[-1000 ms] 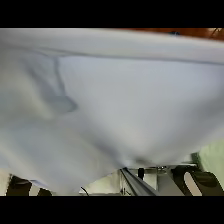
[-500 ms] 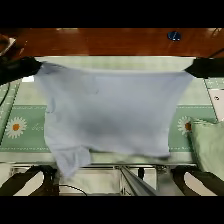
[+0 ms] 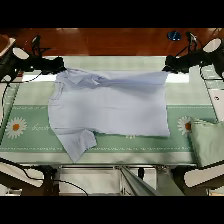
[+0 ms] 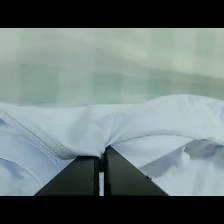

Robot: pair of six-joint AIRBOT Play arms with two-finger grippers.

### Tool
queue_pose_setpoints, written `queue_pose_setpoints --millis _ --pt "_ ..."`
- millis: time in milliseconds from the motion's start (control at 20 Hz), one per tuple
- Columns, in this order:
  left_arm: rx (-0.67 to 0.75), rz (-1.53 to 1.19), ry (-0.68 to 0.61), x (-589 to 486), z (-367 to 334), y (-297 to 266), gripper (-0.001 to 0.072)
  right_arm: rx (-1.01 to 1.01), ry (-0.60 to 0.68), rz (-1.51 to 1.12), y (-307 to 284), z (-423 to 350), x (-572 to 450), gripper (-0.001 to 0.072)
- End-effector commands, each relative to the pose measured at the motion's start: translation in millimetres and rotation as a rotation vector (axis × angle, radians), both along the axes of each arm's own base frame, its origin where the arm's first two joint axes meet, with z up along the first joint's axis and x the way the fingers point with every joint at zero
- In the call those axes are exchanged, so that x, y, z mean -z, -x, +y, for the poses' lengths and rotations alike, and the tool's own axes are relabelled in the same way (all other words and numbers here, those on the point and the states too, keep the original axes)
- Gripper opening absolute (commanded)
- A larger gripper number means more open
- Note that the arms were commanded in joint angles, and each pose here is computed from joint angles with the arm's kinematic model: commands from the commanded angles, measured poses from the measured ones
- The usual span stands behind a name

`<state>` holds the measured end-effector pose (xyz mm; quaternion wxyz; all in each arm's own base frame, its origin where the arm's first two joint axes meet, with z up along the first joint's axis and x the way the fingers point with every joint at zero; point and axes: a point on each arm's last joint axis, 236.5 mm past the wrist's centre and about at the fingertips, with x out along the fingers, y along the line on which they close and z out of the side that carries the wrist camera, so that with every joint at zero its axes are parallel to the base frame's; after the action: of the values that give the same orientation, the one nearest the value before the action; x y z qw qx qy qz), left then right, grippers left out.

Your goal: Fold the shirts.

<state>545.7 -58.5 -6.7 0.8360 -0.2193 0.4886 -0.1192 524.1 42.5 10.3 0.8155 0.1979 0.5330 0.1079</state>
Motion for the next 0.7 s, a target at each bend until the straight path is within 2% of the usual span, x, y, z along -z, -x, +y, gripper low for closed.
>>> queue_pose_setpoints --millis 0,200,300,650 --pt "0.079 0.069 0.02 -5.4 0.7 6.7 0.0022 0.001 -0.044 0.061 3.2 -1.3 11.0 0.0015" --pt "0.178 0.183 0.036 -14.6 15.2 43.0 0.0022 -0.049 -0.079 0.168 35.4 -12.5 9.7 0.0015" --pt "0.236 0.303 0.01 4.9 22.5 71.4 0.0022 -0.07 -0.043 0.24 52.0 -16.6 19.7 0.0015" --pt "0.223 0.497 -0.097 54.7 48.3 111.0 0.0022 -0.127 -0.017 0.42 84.6 -6.9 61.5 0.0015"
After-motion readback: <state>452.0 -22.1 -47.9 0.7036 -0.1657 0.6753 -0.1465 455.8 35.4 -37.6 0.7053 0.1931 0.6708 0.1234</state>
